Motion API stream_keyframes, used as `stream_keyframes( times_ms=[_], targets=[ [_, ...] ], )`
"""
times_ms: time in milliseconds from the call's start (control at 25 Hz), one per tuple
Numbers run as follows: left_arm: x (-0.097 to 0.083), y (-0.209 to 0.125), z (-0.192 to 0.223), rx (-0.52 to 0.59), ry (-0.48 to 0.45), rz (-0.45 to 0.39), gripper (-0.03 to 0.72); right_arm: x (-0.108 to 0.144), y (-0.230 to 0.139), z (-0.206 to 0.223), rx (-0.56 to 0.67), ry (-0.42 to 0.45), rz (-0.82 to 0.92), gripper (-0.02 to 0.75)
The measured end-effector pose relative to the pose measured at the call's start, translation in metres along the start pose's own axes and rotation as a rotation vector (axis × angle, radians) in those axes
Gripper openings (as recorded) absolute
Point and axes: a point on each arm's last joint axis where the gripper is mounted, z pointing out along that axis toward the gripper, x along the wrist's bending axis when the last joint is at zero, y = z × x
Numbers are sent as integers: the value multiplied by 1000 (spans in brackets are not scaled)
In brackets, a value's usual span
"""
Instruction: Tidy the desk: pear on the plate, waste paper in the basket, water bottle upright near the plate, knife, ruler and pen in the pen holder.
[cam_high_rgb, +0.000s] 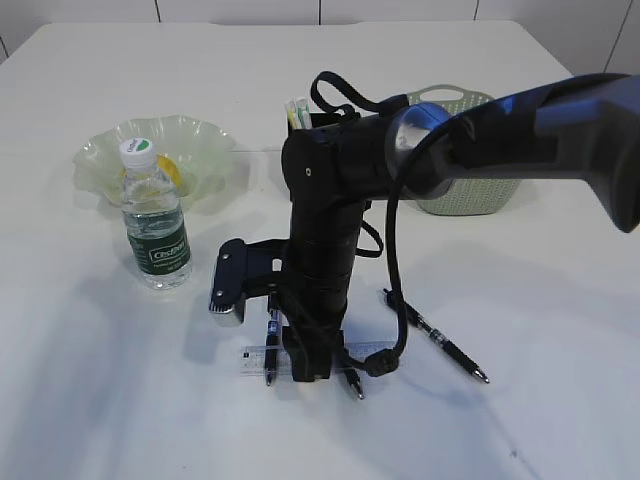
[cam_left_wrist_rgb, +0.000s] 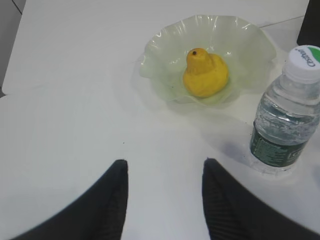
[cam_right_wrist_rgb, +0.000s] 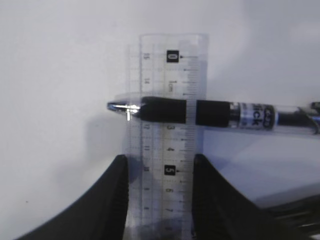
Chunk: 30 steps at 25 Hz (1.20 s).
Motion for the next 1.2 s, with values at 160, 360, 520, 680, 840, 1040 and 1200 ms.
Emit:
stream_keyframes(
  times_ms=[160,360,520,680,840,1040,1200],
  targets=[
    [0,0,0,0,0,0,341,0,0,0,0,0,27,276],
    [0,0,0,0,0,0,341,0,0,0,0,0,34,276],
    [0,0,0,0,0,0,341,0,1,0,-6,4,40,276],
    [0,0,0,0,-1,-4,341,1,1,0,-13,8,59,276],
    [0,0,0,0,-1,-5,341,1,1,0,-13,9,80,276],
    [0,0,0,0,-1,-5,341,1,1,0,-13,9,135,276],
    [0,0,0,0,-1,-5,341,1,1,0,-13,9,143,276]
  ],
)
